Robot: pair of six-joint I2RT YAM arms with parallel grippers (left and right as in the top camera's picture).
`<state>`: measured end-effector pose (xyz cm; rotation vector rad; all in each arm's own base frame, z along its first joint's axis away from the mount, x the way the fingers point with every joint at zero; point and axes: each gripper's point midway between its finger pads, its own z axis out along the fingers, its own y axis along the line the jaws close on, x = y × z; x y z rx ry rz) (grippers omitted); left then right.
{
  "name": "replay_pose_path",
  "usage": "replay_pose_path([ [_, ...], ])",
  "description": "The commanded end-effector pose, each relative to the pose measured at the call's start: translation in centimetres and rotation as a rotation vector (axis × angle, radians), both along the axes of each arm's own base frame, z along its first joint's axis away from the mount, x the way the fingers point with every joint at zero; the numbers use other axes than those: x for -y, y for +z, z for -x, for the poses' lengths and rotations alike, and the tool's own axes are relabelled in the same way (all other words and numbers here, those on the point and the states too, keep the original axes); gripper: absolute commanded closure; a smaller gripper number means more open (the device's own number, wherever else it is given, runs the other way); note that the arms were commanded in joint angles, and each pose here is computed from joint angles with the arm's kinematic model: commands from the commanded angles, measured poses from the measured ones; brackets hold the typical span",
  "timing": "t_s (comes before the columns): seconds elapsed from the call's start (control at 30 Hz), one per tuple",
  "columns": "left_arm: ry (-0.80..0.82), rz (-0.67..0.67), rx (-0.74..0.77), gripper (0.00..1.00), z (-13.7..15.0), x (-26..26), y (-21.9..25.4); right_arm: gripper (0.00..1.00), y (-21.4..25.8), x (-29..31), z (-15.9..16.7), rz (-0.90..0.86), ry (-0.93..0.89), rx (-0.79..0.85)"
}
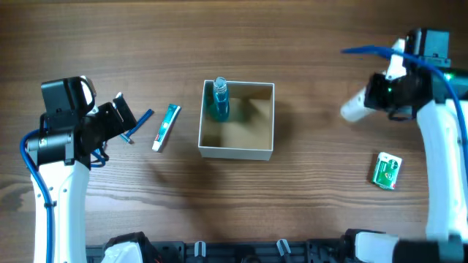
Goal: Pack container
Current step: 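Grasp the white Pantene tube with the right gripper, then place the Pantene tube upright in the box's back corner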
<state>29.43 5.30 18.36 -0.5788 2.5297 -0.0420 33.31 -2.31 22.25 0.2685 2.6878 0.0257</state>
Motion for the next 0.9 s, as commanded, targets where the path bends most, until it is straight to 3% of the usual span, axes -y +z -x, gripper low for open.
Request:
replay_pose_path([
  [0.0,0.021,0.0,0.02,0.0,-0.4,-0.3,0.7,0.96,7.9,-7.2,1.4,-0.088,0.097,0.233],
  [0.17,0.021,0.0,0.02,0.0,-0.4,-0.3,0.7,0.96,10.3,-14.9,2.2,-0.138,0.236,0.283],
  [0.33,0.021,0.0,0.02,0.0,-0.4,-0.3,0.7,0.96,11.2,-19.3,-0.1,-0.151,0.3,0.248],
  [0.63,0.021,0.0,0.02,0.0,-0.4,-0.3,0.7,0.96,0.2,-22.1,-5.0,-0.059,0.234,-0.04],
  [0.87,0.021,0.0,0.02,0.0,-0.4,-0.3,0.7,0.96,-2.5,-23.3,-7.7,-0.049,0.227,-0.028],
])
